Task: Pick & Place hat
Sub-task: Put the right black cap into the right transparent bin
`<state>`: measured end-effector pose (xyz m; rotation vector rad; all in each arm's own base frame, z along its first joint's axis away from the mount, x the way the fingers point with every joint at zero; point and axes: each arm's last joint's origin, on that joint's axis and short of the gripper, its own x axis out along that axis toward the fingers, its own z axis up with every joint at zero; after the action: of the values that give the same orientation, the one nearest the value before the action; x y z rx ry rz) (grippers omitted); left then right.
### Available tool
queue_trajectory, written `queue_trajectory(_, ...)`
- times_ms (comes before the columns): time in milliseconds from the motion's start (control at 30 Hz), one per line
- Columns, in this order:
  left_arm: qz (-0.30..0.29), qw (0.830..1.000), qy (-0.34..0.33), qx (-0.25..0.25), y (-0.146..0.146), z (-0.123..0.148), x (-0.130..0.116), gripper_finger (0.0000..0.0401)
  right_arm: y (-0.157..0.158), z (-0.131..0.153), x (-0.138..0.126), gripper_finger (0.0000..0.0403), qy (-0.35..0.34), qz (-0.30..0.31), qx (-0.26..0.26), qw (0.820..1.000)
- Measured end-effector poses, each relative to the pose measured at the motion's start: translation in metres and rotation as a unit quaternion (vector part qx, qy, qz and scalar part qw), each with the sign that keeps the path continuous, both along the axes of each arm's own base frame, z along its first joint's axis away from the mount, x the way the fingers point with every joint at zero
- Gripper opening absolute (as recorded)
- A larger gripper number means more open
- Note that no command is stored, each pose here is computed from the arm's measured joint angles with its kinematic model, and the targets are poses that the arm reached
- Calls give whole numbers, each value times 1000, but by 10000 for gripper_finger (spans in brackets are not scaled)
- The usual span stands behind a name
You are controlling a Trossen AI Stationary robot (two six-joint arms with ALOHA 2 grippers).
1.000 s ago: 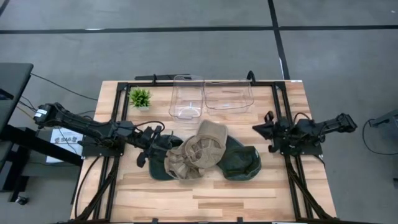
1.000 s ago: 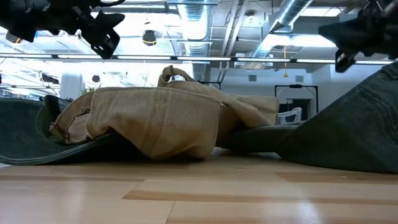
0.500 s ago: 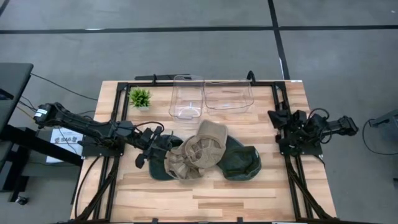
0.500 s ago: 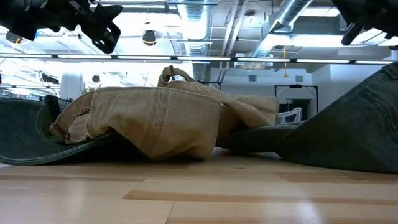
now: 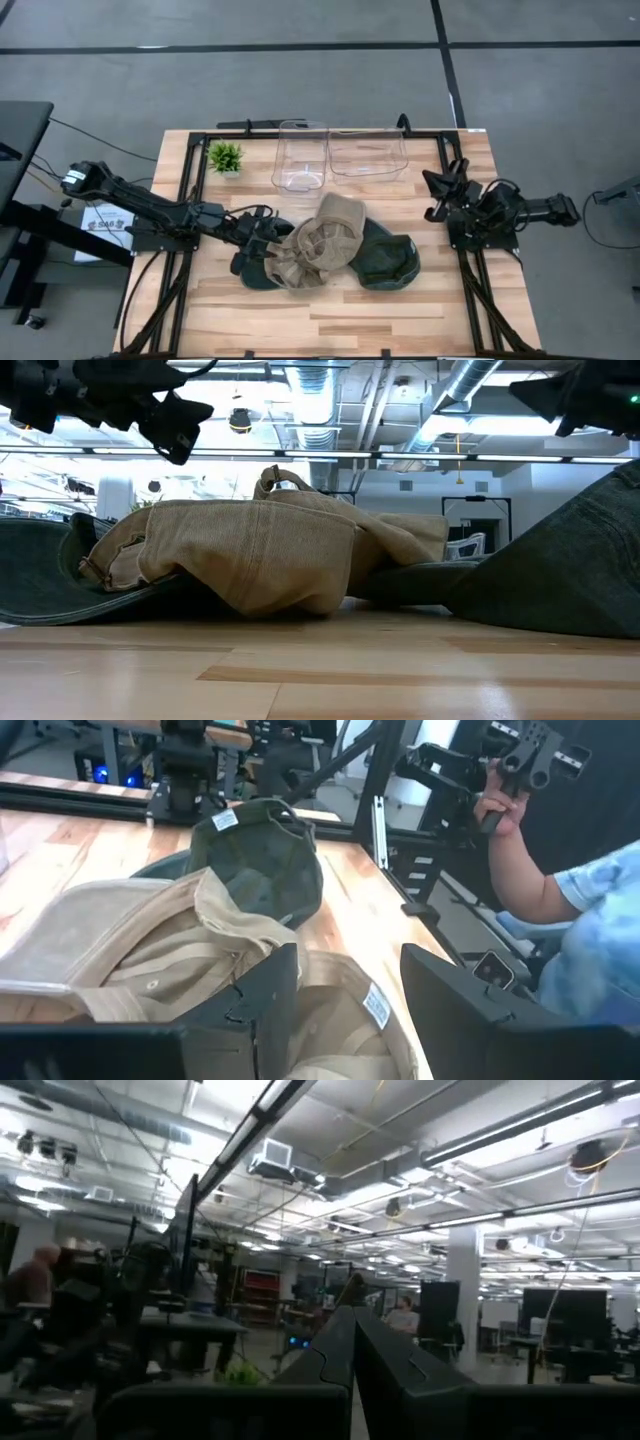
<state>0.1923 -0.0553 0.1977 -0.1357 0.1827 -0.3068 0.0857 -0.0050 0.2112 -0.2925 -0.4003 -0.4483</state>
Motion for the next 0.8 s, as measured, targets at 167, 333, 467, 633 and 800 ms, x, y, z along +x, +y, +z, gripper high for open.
queue_trajectory(167, 20, 999, -40, -9, 6, 18, 6, 177, 3, -6, 6, 0, 36, 53, -15, 998)
queue_trajectory(333, 41, 998, -53, -15, 12, 32, 18, 177, 4, 0, 14, 0, 88, 72, 21, 993)
queue_trajectory(467, 47, 998, -43, -13, 12, 36, 33, 177, 8, 7, 26, 0, 156, 110, 53, 980)
queue_trajectory(633, 57, 997, 7, -43, 10, 39, 53, 177, 18, 9, 47, 0, 241, 146, 69, 957)
queue_trajectory(800, 32, 992, 101, -66, -10, 24, 58, 177, 35, 18, 72, 0, 293, 179, 56, 938)
